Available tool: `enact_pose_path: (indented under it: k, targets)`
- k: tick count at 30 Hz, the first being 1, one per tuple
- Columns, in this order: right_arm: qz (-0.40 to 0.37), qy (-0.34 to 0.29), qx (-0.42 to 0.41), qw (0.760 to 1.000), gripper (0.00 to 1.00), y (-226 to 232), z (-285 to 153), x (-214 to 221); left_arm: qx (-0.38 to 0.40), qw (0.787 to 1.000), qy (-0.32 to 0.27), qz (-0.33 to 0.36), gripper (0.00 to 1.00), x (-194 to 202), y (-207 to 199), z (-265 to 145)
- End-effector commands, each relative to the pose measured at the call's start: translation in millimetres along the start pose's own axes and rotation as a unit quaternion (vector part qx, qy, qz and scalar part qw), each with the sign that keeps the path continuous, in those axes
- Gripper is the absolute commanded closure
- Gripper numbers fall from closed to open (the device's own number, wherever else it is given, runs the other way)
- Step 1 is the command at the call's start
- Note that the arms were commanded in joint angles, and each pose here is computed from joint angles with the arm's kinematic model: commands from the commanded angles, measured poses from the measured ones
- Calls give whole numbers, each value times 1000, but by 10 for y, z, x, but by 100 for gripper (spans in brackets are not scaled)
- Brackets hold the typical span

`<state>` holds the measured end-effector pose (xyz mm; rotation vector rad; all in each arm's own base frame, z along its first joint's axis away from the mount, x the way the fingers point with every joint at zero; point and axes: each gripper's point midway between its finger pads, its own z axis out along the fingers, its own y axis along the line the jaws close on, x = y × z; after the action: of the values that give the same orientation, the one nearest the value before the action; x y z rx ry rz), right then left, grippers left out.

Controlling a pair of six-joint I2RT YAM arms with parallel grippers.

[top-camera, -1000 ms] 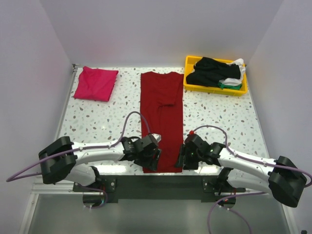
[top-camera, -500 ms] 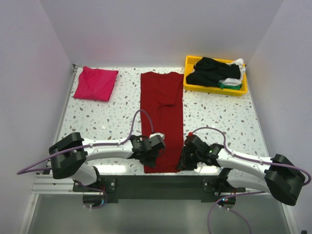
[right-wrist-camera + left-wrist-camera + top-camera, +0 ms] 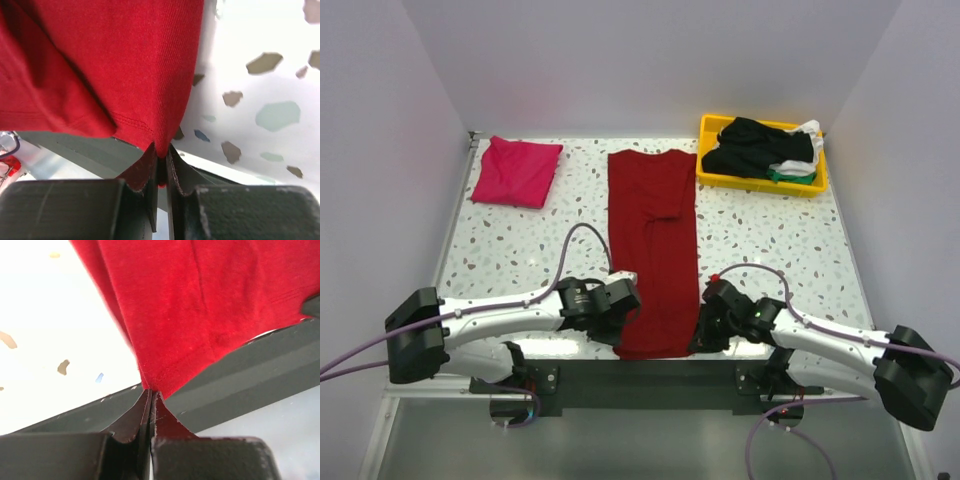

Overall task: Fold and stack the t-shirts
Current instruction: Fold the tshirt

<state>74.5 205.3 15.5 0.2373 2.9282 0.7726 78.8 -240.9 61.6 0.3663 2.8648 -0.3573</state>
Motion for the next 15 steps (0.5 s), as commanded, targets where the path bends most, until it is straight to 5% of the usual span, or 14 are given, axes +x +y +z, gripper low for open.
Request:
enact_pose_path:
  k: [1, 11, 15]
  targets:
    - [7, 7, 19, 1000, 91, -131, -67, 75, -48, 998, 31, -24, 100, 254, 303, -12]
    - [9, 44, -42, 998, 96, -47, -39, 263, 43, 994, 51, -90, 100, 573, 141, 140]
    - [-21, 32, -60, 997, 100, 127, -136, 189, 11, 994, 34, -105, 100, 527, 254, 69]
